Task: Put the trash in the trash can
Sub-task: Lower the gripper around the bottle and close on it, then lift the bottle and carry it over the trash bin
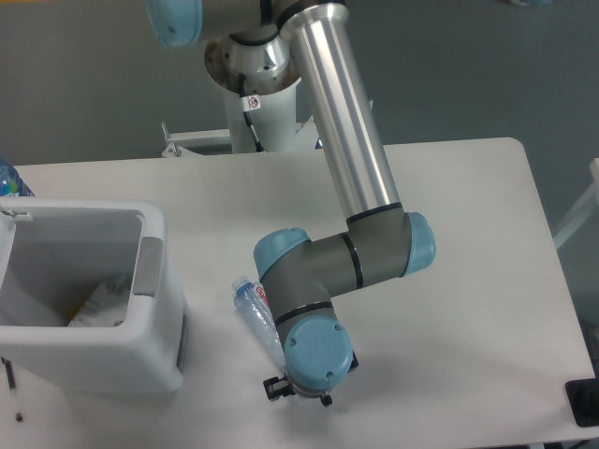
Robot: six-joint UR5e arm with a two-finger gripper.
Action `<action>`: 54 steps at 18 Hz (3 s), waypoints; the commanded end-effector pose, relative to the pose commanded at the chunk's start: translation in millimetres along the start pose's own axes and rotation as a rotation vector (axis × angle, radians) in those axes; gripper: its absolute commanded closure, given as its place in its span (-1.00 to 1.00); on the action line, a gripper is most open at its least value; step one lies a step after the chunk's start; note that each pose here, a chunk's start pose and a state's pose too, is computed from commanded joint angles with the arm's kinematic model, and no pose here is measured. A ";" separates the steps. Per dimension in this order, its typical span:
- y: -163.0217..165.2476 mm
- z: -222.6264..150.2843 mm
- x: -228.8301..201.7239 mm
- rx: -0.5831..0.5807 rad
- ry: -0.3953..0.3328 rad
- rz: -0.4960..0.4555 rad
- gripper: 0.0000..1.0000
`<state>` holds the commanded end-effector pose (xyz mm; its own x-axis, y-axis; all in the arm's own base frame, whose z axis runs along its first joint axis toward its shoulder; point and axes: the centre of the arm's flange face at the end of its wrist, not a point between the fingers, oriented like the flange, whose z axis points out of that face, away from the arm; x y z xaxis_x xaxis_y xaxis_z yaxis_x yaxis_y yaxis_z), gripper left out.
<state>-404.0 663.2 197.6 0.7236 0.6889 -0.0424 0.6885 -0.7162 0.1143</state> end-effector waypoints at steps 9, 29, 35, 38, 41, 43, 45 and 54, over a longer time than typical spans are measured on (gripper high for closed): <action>1.4 -2.3 2.2 0.005 0.000 -0.006 0.04; 12.3 -158.0 -25.6 0.376 0.225 -0.037 0.04; 31.2 -230.8 -48.8 0.528 0.354 -0.031 0.04; 44.1 -260.4 -50.4 0.580 0.402 -0.015 0.03; 58.6 -290.9 -54.2 0.629 0.457 0.004 0.03; 71.0 -310.7 -51.4 0.655 0.499 0.025 0.03; 79.1 -324.0 -52.3 0.673 0.523 0.034 0.03; 100.6 -371.2 -48.7 0.815 0.606 0.106 0.03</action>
<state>-387.9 599.1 579.6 0.7924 0.3958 0.4642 0.6094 -0.4796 -0.6313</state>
